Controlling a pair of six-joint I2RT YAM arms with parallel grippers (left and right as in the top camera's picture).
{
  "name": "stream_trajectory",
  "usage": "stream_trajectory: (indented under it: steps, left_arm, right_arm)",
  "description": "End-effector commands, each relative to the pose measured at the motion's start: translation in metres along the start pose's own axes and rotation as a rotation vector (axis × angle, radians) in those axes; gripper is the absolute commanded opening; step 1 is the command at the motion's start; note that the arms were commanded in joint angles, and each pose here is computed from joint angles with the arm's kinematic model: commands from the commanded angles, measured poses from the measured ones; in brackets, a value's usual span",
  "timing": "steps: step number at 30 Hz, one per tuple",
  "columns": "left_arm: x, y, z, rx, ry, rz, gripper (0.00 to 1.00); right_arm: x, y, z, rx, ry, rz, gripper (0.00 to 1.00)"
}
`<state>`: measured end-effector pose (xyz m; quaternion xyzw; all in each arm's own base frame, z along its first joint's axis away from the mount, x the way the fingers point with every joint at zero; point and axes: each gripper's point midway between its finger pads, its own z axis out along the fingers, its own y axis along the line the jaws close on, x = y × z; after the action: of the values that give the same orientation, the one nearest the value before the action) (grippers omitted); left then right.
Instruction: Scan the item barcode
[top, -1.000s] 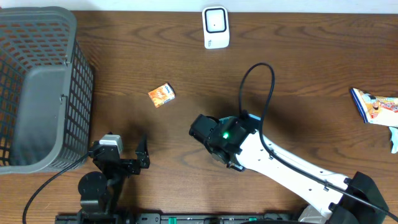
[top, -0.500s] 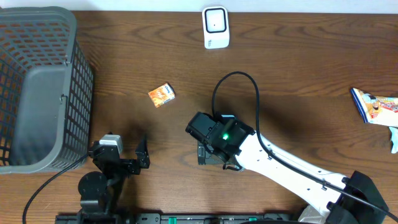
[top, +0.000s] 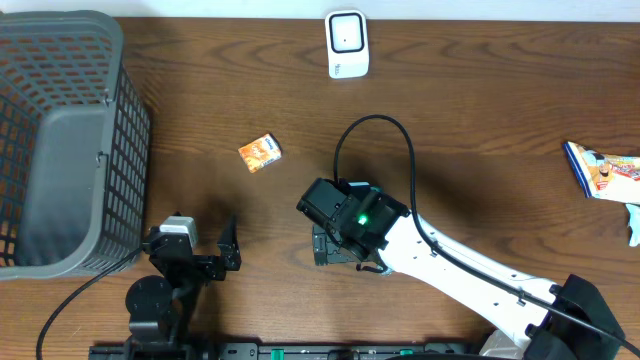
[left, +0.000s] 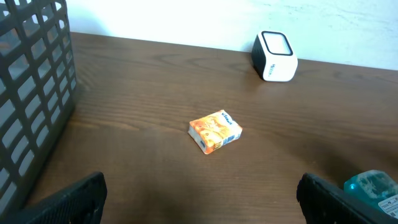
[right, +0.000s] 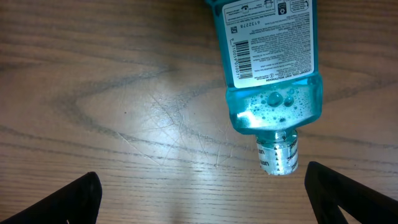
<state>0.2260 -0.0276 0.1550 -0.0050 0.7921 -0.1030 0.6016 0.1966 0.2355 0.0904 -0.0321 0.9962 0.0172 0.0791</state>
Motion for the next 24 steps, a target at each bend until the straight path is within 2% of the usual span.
stream_trajectory:
  steps: [1,9,15,24]
  left_arm:
    - [-0.006,-0.003,-0.002,0.01,-0.015,0.024,0.98]
    - [-0.006,-0.003,-0.002,0.011,-0.015,0.024,0.98]
    - [-0.006,-0.003,-0.002,0.011,-0.015,0.024,0.98]
    - [-0.006,-0.003,-0.002,0.01,-0.015,0.024,0.98]
  right_arm:
    - [0.002,-0.003,0.005,0.014,0.012,-0.024,0.99]
    - [0.007,-0.009,0.008,0.037,0.033,-0.053,0.99]
    - [0.023,-0.042,0.041,0.102,0.086,-0.091,0.99]
    - [-0.009,-0.06,0.052,0.027,0.074,-0.075,0.99]
